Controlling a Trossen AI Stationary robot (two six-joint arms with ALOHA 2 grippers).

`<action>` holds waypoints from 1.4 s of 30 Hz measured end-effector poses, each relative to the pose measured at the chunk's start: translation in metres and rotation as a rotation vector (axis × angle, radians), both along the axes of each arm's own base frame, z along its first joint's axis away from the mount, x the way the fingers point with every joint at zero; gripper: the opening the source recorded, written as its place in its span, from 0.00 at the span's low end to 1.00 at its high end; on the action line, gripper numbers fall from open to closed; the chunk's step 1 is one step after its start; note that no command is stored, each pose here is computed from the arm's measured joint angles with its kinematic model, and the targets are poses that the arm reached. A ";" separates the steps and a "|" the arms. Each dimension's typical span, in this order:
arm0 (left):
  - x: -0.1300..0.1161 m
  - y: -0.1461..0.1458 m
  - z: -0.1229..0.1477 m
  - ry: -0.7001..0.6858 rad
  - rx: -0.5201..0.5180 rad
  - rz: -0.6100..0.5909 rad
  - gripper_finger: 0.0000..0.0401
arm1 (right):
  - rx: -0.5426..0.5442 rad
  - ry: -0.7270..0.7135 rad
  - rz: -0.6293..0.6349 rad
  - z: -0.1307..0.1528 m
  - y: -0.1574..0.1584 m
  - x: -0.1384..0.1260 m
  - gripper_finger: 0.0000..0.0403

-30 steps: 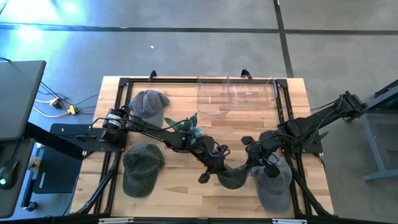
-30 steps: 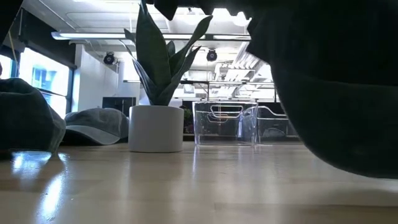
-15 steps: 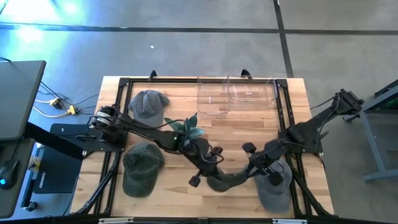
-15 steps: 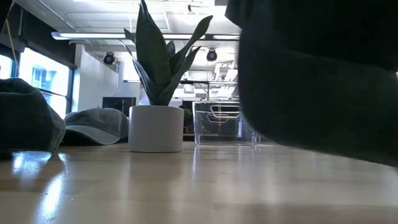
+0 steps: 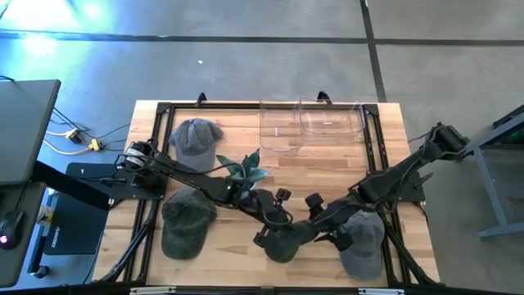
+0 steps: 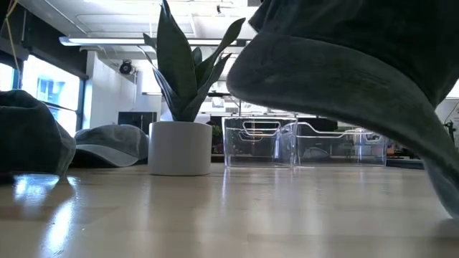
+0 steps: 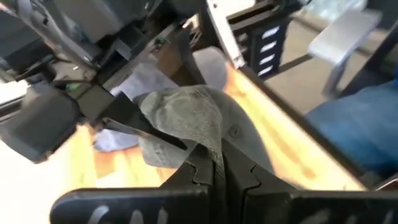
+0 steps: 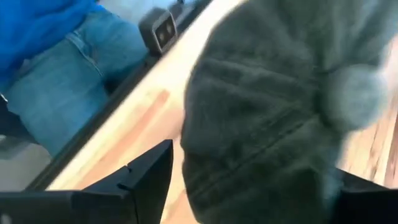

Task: Pick & Place hat
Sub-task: Put the right green cap into the left transparent bin

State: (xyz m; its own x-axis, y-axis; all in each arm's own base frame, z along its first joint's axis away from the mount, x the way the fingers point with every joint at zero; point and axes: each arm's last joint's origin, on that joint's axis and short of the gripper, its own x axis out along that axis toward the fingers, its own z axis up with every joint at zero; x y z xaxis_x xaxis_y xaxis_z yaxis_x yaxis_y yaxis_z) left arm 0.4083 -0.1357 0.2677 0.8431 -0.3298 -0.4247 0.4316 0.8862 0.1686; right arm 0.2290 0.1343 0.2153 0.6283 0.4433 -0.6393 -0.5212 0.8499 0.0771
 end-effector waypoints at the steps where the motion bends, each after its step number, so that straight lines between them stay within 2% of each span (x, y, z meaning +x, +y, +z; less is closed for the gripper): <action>1: -0.001 -0.002 -0.001 0.004 0.016 0.004 0.00 | 0.009 0.012 0.018 -0.002 -0.001 0.001 0.61; 8: -0.010 -0.017 -0.006 0.022 0.169 0.064 0.00 | 0.217 0.074 0.227 0.007 -0.001 0.000 0.61; 12: -0.014 -0.024 -0.005 0.010 0.216 0.087 0.00 | 0.238 0.044 0.237 0.012 0.000 -0.001 0.59; 16: -0.019 -0.027 0.007 -0.017 0.200 0.082 0.00 | 0.189 0.005 0.184 0.011 0.001 0.001 0.44; 19: -0.025 -0.025 0.006 0.029 0.189 0.055 0.00 | 0.184 0.001 0.178 0.010 0.000 0.001 0.27; 22: -0.024 -0.020 0.014 0.026 0.108 -0.041 0.00 | 0.180 0.008 0.192 0.010 0.000 0.001 0.07; 24: -0.024 -0.016 0.013 0.063 0.059 -0.109 0.00 | 0.165 0.010 0.195 0.009 0.000 0.000 0.03; 26: -0.024 -0.009 0.012 0.112 -0.016 -0.170 0.02 | 0.147 0.012 0.159 0.008 -0.001 0.001 0.05; 28: -0.022 -0.001 0.017 0.124 -0.119 -0.231 0.07 | 0.129 0.016 0.129 0.007 -0.002 0.000 0.05; 30: -0.019 0.006 0.019 0.147 -0.197 -0.243 0.15 | 0.104 0.014 0.130 0.006 -0.003 0.000 0.02; 38: 0.005 0.020 -0.003 0.181 -0.342 -0.171 0.55 | -0.003 -0.021 0.067 0.004 -0.006 0.000 0.01; 42: 0.008 0.019 -0.011 0.232 -0.411 -0.162 0.66 | -0.024 -0.022 0.057 0.003 -0.004 -0.002 0.01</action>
